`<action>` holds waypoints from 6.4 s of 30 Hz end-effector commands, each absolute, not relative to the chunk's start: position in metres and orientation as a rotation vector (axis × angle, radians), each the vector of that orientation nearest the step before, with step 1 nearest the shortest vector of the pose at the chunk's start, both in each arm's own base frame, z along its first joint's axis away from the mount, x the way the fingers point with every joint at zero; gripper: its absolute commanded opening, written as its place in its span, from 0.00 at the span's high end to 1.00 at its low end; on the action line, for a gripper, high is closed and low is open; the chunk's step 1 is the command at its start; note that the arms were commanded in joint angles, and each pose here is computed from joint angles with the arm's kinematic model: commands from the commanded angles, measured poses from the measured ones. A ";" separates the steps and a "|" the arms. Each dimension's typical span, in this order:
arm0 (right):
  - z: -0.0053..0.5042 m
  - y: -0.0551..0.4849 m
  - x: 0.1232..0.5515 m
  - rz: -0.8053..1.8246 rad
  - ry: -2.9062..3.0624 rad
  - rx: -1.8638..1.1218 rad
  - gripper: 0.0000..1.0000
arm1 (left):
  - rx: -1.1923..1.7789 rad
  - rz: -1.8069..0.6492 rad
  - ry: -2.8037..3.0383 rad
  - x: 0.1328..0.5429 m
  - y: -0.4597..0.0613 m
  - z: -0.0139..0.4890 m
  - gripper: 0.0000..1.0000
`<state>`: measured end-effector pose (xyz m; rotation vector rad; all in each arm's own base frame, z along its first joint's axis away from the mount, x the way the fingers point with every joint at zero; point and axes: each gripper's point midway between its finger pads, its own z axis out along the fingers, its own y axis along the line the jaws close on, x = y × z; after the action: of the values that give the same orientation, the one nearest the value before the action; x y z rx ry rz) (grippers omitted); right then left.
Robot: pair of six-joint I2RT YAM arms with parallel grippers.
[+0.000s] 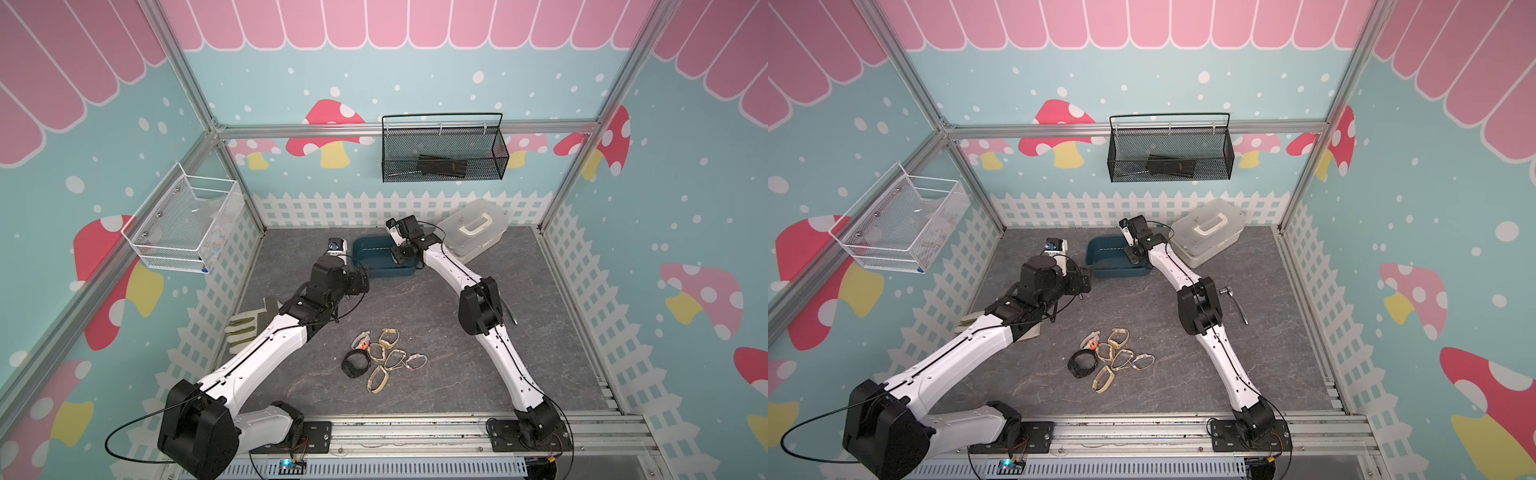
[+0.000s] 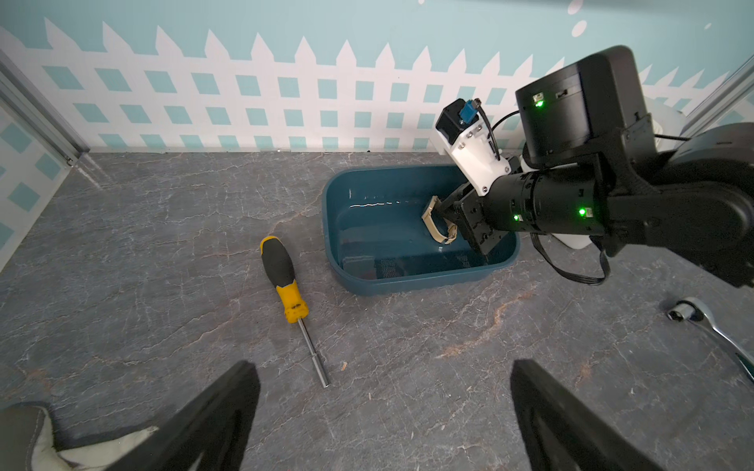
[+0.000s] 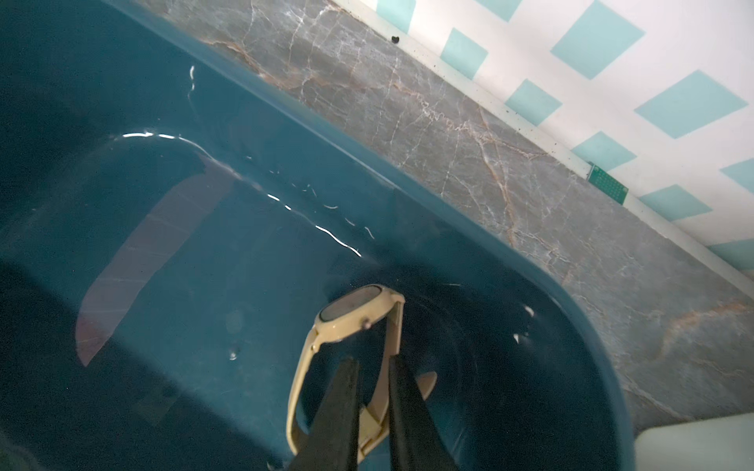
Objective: Put the watch into the storage box
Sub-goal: Place the watch in the storage box, then pick up the watch at the center of the board, then place the watch in the storage box.
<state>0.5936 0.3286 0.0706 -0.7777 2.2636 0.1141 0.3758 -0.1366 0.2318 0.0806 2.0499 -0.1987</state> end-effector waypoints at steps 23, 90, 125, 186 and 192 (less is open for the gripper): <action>0.240 0.273 0.356 0.519 2.092 -0.953 0.66 | 0.098 -0.172 2.164 0.363 -0.146 0.229 0.02; 0.105 0.258 0.282 0.532 2.433 -1.053 0.61 | 0.371 -0.149 2.973 0.254 -0.170 0.047 0.70; 0.112 0.255 0.290 0.489 2.388 -1.020 0.59 | 0.319 -0.072 2.677 0.315 -0.174 0.116 0.95; 0.118 0.244 0.298 0.444 2.345 -0.881 0.54 | 0.146 -0.296 2.551 0.600 -0.219 0.071 0.78; 0.123 0.245 0.299 0.452 2.332 -0.882 0.54 | 0.148 -0.331 2.544 0.600 -0.220 0.078 0.68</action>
<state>0.2981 0.2456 0.1125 -0.8884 2.3458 0.4487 0.5959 -0.2208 0.0783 0.1565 2.5472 -0.2982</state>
